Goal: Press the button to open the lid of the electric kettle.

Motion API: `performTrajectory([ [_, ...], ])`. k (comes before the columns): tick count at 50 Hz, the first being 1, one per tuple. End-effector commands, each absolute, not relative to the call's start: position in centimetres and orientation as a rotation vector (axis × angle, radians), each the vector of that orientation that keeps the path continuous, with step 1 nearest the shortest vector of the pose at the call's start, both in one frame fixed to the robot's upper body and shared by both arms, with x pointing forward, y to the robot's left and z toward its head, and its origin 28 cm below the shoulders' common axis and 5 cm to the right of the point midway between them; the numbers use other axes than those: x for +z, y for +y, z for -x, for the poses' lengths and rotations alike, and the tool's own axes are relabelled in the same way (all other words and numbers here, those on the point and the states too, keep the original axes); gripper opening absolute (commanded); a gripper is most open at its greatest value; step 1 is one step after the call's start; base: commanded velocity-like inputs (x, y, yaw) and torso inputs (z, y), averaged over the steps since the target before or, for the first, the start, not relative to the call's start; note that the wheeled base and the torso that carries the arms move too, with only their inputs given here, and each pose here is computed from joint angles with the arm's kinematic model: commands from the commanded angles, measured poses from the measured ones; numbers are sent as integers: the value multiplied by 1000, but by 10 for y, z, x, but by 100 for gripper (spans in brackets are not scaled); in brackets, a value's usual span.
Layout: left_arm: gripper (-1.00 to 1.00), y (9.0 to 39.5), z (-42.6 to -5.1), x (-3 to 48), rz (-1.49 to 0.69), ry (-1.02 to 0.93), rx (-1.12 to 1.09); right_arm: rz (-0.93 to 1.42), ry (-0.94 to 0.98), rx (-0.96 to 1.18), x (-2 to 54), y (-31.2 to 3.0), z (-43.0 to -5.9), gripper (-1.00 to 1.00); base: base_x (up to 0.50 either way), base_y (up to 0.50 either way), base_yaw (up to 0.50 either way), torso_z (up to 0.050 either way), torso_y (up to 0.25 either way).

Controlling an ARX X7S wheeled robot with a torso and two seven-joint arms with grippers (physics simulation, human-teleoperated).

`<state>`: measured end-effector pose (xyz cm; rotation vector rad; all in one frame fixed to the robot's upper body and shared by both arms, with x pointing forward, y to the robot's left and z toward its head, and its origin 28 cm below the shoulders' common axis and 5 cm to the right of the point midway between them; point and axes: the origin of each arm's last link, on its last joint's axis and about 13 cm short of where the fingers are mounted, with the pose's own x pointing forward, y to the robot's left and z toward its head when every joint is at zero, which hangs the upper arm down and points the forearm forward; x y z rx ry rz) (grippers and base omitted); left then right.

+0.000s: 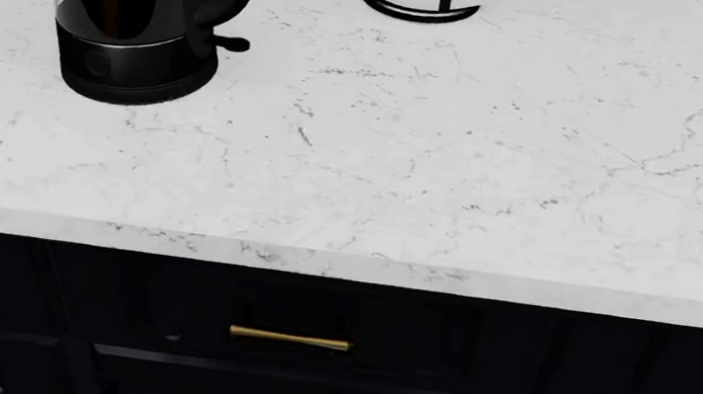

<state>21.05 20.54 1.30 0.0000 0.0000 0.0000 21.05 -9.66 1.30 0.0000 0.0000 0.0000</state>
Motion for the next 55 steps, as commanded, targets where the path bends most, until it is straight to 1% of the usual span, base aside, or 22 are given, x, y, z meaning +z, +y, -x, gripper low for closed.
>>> performTrajectory([
  [1, 100, 205, -210, 13, 0, 0, 0, 0, 0, 0, 13, -99, -210, 100, 0, 0, 0, 0, 0],
  [8, 100, 206, -205, 12, 15, 2, 1, -8, -2, -1, 12, -96, -211, 100, 0, 0, 0, 0, 0],
  [9, 100, 213, -213, -2, 5, -38, -5, -7, -2, -1, 12, -96, -211, 100, 0, 0, 0, 0, 0],
  [10, 100, 211, -207, -6, -3, -11, -1, -7, -3, -1, 12, -96, -211, 100, 0, 0, 0, 0, 0],
  [13, 100, 208, -204, 2, 10, 0, 7, -11, -3, -2, 11, -96, -210, 100, 0, 0, 0, 0, 0],
  [14, 100, 219, -224, -37, -52, 120, 84, 66, 67, 2, 15, -88, -221, 100, 0, 0, 0, 0, 0],
  [15, 100, 206, -202, 1, -6, 12, 1, -11, -4, -2, 11, -96, -210, 100, 0, 0, 0, 0, 0],
  [21, 100, 206, -204, 3, -14, 21, -13, -40, 2, -8, 6, -98, -212, 100, 0, 0, 0, 0, 0],
  [28, 100, 204, -201, 9, 11, 15, -19, 1, -26, 5, 16, -98, -210, 100, 0, 0, 0, 0, 0],
  [29, 100, 202, -199, 13, -20, 9, -29, 8, -41, 4, 24, -97, -209, 100, 0, 0, 0, 0, 0],
  [31, 100, 202, -195, 25, 27, -6, -14, 16, -64, 0, 38, -98, -206, 100, 0, 0, 0, 0, 0],
  [34, 100, 205, -190, 41, -8, -17, -11, -4, -98, -11, 59, -99, -200, 100, 0, 0, 0, 0, 0],
  [37, 100, 207, -188, 63, 8, -40, -6, -14, -90, 0, 76, -98, -197, 100, 0, 0, 0, 0, 0],
  [41, 100, 201, -189, 101, -18, -80, -53, -6, -79, 4, 96, -99, -198, 100, 0, 0, 0, 0, 0],
  [45, 100, 196, -191, 137, -17, -59, -109, 0, -91, 3, 121, -102, -195, 100, 0, 0, 0, 0, 0],
  [49, 100, 193, -187, 160, 2, -51, -135, 22, -93, 17, 137, -103, -195, 100, 0, 0, 0, 0, 0],
  [51, 100, 194, -188, 166, -22, -19, -140, 26, -98, 21, 145, -104, -196, 100, 0, 0, 0, 0, 0],
  [53, 100, 195, -189, 178, 27, -6, -143, 29, -96, 22, 153, -107, -198, 100, 0, 0, 0, 0, 0],
  [55, 100, 196, -190, 197, -15, -13, -136, 49, -97, 18, 163, -110, -199, 100, 0, 0, 0, 0, 0],
])
